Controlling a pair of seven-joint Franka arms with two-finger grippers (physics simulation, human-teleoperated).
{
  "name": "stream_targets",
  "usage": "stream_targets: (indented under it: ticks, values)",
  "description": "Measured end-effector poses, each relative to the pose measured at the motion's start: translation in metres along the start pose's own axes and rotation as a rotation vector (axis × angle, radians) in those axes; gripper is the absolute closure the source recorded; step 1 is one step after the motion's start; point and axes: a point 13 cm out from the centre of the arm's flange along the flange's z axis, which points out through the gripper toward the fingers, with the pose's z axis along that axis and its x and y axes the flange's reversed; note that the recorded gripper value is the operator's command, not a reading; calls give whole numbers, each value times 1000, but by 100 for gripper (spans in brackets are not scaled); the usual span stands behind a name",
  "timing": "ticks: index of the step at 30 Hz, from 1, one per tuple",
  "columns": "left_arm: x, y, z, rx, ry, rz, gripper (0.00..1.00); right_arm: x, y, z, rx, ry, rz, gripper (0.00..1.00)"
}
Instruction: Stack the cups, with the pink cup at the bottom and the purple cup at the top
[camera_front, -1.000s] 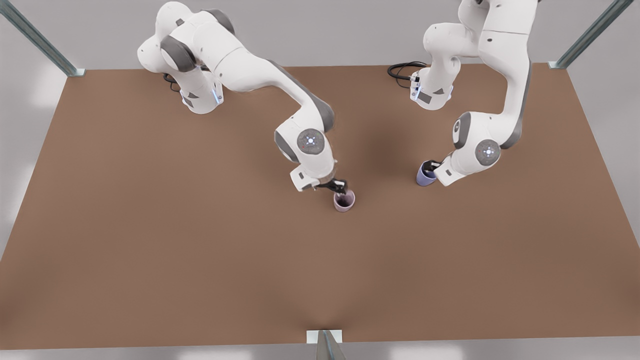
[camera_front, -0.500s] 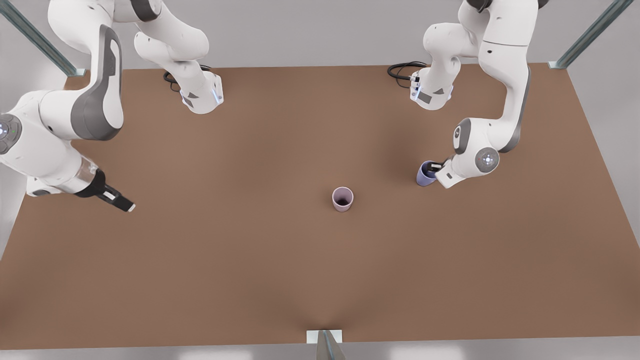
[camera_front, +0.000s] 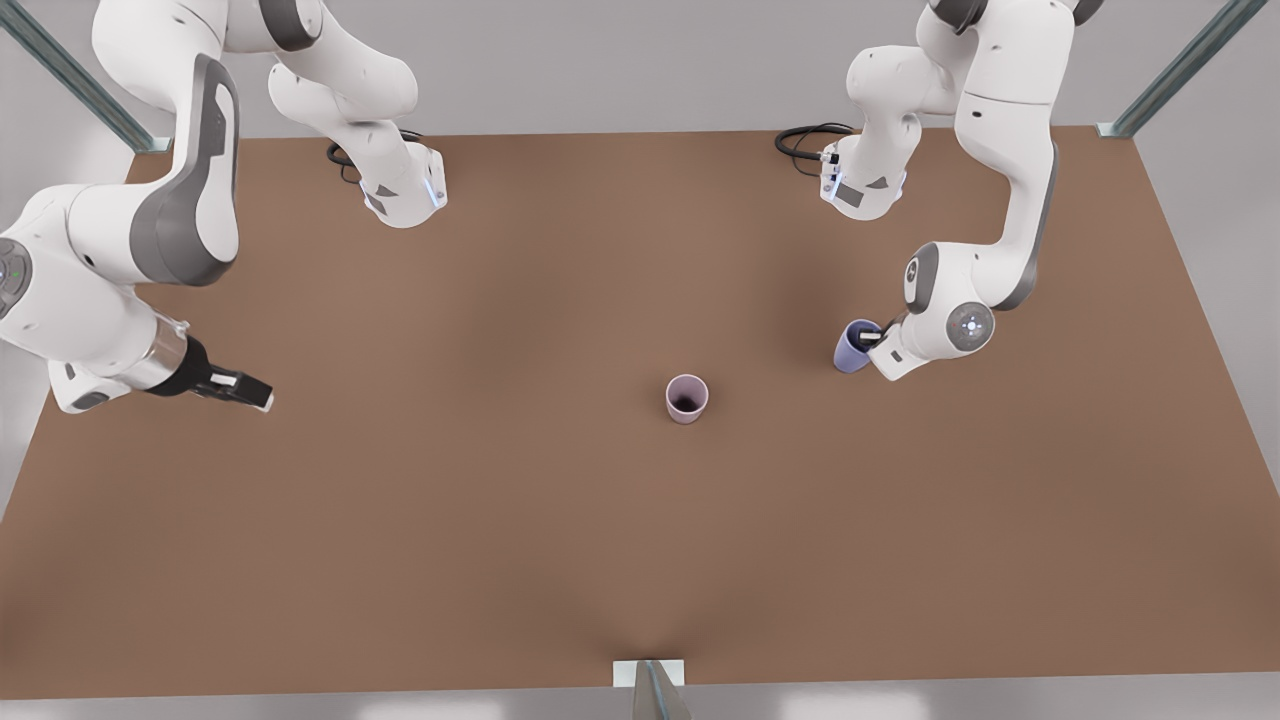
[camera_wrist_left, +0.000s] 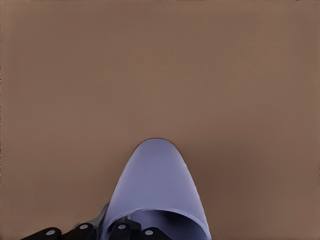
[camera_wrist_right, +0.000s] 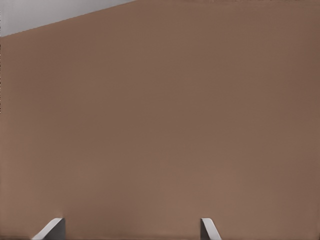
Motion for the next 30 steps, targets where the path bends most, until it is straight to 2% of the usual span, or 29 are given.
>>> stream_targets:
  ticks: [4, 8, 12, 18, 23, 30]
  values:
    - [-7, 0, -13, -2, -27, -11, 79, 0, 1, -2, -2, -3, -47, 0]
    - [-34, -17, -61, -5, -95, 0, 79, -5, 1, -11, -5, -24, -82, 0]
    - [-59, -63, -125, -15, -139, 40, 79, -5, 0, -13, -3, -26, -109, 0]
    - [-63, -108, -163, -20, -130, 38, 79, -5, 1, -15, -2, -29, -144, 0]
    - [-93, -189, -214, 51, -155, 31, 79, -5, -2, -19, -3, -37, -160, 0]
    - [-89, -307, -194, 125, -73, 17, 79, -8, -1, -30, -6, -58, -179, 0]
